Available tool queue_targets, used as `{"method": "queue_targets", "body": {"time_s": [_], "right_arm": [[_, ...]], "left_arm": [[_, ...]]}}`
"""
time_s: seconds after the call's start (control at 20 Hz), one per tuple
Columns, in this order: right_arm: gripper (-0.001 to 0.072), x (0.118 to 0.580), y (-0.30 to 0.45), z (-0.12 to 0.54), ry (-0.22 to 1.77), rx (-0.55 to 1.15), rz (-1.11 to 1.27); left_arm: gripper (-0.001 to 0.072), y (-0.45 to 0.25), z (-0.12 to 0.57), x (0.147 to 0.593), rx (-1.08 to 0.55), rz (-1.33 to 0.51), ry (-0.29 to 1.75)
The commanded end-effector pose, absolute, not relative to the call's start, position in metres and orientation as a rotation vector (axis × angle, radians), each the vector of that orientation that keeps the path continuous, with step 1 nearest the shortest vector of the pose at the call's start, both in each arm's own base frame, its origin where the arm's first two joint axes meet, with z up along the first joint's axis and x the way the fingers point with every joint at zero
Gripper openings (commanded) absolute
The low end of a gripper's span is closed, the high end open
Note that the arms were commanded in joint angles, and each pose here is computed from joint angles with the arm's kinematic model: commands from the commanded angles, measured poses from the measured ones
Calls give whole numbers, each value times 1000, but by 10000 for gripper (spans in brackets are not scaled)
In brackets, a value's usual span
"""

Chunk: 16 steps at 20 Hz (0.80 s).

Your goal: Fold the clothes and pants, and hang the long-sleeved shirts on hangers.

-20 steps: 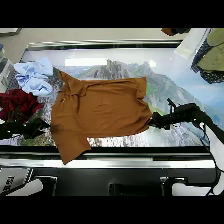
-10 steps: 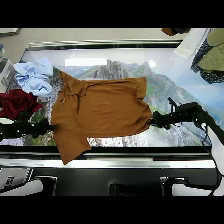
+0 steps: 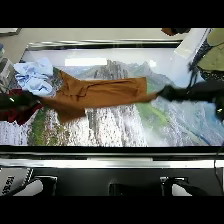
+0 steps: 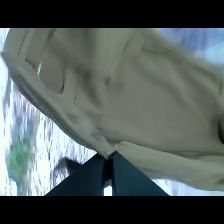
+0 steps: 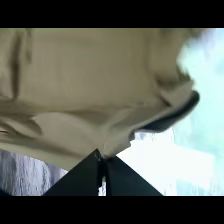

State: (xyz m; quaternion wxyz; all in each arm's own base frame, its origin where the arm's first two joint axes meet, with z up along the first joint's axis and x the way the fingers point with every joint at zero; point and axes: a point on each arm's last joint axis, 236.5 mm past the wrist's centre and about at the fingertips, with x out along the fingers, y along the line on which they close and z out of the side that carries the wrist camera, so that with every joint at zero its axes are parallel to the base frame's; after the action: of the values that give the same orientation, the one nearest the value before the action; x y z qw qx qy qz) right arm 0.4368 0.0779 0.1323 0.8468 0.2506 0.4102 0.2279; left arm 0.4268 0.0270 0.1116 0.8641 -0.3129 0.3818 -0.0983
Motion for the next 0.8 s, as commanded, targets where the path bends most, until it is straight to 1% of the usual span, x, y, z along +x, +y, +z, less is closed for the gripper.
{"method": "queue_targets", "body": {"time_s": [0.0, 0.1, 0.2, 0.3, 0.4, 0.55, 0.65, 0.75], "right_arm": [[29, 429, 79, 298, 505, 374, 516], [29, 396, 80, 382, 320, 283, 502], [29, 348, 79, 454, 139, 216, 457], [29, 295, 72, 511, -37, 184, 386], [29, 249, 62, 549, -187, 195, 313], [30, 209, 48, 574, -294, 221, 235], [30, 207, 47, 571, -283, 245, 229], [30, 221, 47, 559, -224, 265, 233]], "left_arm": [[15, 36, 271, 414, -452, -162, 500], [16, 32, 356, 379, -341, -123, 327], [16, 26, 418, 335, -261, -71, 186], [16, 19, 456, 293, -203, -23, 75], [16, 17, 480, 258, -174, 29, -16], [17, 27, 499, 219, -147, 136, -106], [17, 34, 500, 212, -162, 173, -113], [16, 36, 491, 224, -180, 162, -86]]}}
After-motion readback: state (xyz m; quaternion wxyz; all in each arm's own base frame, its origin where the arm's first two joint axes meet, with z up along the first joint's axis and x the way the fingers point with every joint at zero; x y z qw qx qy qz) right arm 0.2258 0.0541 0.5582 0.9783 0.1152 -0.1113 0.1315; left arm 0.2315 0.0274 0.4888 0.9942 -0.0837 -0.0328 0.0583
